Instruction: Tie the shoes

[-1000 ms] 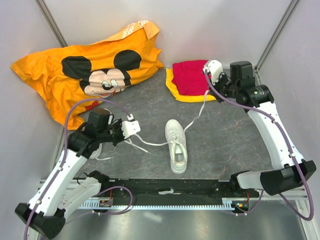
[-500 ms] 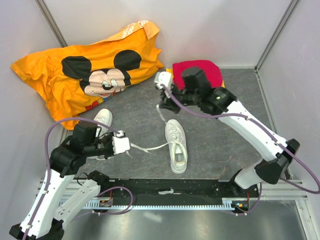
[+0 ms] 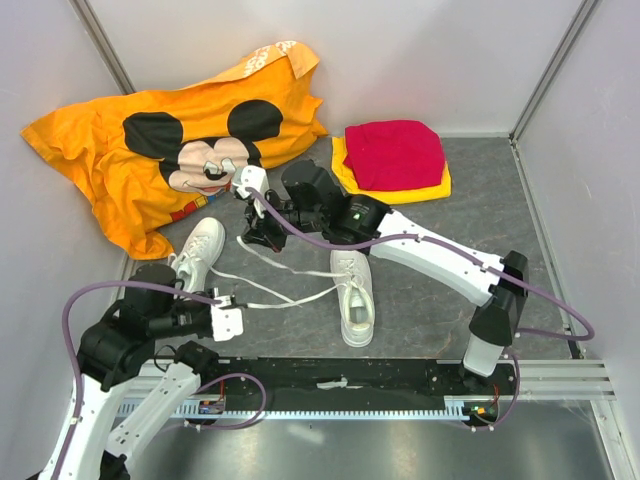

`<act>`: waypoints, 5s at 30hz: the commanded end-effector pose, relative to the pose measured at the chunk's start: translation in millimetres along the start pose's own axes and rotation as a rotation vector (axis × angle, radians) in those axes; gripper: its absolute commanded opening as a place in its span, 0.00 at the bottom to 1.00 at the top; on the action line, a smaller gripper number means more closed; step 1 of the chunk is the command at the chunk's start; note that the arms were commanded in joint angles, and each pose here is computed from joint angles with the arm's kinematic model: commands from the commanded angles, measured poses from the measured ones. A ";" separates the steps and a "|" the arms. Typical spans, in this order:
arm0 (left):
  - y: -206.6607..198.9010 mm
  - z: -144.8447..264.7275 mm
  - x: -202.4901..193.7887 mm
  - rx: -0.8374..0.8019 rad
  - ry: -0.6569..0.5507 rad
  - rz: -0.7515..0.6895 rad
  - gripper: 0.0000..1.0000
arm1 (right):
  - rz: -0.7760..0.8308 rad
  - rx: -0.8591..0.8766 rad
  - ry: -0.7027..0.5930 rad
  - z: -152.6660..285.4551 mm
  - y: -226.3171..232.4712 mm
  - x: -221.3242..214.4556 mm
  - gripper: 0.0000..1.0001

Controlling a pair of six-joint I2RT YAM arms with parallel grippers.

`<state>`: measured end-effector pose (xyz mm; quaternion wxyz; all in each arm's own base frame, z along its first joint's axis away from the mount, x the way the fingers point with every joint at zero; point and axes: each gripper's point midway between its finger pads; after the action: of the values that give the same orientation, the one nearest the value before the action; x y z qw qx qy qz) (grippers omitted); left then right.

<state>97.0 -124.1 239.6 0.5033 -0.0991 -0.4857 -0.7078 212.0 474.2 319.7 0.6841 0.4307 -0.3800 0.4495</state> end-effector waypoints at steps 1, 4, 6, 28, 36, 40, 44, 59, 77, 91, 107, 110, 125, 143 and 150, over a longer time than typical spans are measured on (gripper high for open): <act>-7.1 1.6 6.3 -0.019 -0.040 -0.052 0.02 | -0.090 0.023 -0.078 -27.4 2.0 9.1 0.00; -12.3 1.9 5.2 -0.031 -0.041 -0.051 0.02 | -0.151 0.039 -0.055 -50.3 3.5 -9.0 0.00; -13.5 2.7 6.0 -0.030 -0.044 -0.049 0.02 | -0.168 0.058 -0.036 -60.5 8.4 -18.3 0.00; 36.3 -29.3 4.4 0.021 -0.055 0.074 0.02 | -0.165 -0.109 -0.009 37.0 -49.9 -19.3 0.98; 160.1 -89.4 -20.9 0.238 0.032 0.340 0.02 | -0.039 -0.317 -0.034 143.5 -71.9 -34.4 0.98; 187.5 -131.4 -47.0 0.238 0.090 0.515 0.02 | 0.037 -0.295 0.056 163.1 -60.2 -69.4 0.98; 187.6 -166.2 -81.4 0.204 0.163 0.656 0.01 | 0.102 -0.262 0.185 167.0 -56.0 -109.7 0.97; 128.8 -203.9 -176.7 0.041 0.317 0.954 0.01 | 0.246 -0.120 0.515 48.9 -44.0 -218.6 0.76; 110.7 -215.8 -183.7 -0.029 0.307 1.020 0.02 | 0.180 -0.149 0.624 -20.5 -62.6 -274.2 0.61; 109.7 -217.4 -185.5 -0.035 0.308 1.014 0.02 | 0.196 -0.211 0.685 -14.1 -78.8 -303.5 0.46; 118.3 -206.8 -166.6 -0.041 0.265 0.995 0.02 | 0.168 -0.196 0.580 15.6 -76.5 -253.5 0.00; 122.2 -201.9 -159.7 -0.033 0.250 0.985 0.02 | 0.166 -0.177 0.536 25.1 -66.6 -234.2 0.00; 107.7 -123.7 -63.7 -0.123 0.064 0.729 0.01 | 0.127 -0.198 0.372 139.3 -39.3 -150.2 0.00; -24.2 -108.2 -21.2 -0.424 -0.007 0.231 0.02 | 0.037 -0.375 0.224 217.3 -35.1 -158.2 0.00; -29.1 -140.8 -15.5 -0.395 -0.036 0.091 0.02 | 0.025 -0.447 0.249 228.6 -44.5 -185.3 0.00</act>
<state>111.1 -203.1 138.4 0.5440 -0.2680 -0.2871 -0.7415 162.3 210.0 230.7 0.7820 0.2279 -0.3839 0.4349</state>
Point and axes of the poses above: each gripper's point midway between its finger pads, its own z axis back along the fingers, its own y axis along the line the jaws close on, x = y × z, and after that the axes turned 13 degrees about -z, right-handed
